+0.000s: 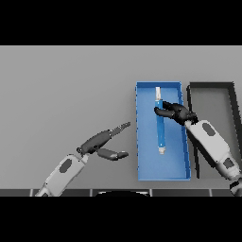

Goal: Pick up the blue pipe and place it into the blue bin.

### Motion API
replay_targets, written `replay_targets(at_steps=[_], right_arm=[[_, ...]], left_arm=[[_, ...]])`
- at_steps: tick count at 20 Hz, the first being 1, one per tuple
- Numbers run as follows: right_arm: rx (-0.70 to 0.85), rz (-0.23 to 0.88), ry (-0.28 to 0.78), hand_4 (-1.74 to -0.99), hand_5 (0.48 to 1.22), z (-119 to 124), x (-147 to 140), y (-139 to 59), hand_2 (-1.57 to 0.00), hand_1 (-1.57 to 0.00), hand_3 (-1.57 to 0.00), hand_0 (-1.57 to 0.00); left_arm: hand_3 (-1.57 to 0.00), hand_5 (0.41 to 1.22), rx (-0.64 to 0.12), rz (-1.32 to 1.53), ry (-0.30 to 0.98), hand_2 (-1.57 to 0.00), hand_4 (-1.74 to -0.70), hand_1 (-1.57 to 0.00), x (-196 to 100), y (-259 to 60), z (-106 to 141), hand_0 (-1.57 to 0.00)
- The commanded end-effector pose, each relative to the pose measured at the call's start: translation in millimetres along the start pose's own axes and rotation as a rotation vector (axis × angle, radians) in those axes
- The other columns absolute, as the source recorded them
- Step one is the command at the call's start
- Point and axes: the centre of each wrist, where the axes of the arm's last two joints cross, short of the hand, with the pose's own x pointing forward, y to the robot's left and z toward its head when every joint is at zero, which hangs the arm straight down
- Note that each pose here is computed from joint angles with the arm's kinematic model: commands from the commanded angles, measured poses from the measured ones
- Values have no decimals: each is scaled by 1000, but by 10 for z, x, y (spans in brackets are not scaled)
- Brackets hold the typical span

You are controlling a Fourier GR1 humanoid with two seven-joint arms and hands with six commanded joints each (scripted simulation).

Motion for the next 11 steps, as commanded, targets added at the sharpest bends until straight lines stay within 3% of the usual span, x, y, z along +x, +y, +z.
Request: replay_targets(at_steps=[1, 7, 11], right_arm=[[-10, -3, 7, -1196, 838, 9, 4, 0, -58, -60, -35, -79], [-23, 7, -10, -1186, 774, -16, 0, 40, -14, -15, -8, -20], [-19, 24, -7, -1186, 769, 2, 0, 9, -14, -15, -8, -20]], left_arm=[[1, 471, -3, 7, -6, 1, -830, 1, -3, -48, -2, 1], [1, 471, 7, -9, 3, 1, -826, 1, 19, -10, -37, 1], [1, 474, 3, -5, 13, 1, -826, 1, -27, 51, -79, 1]])
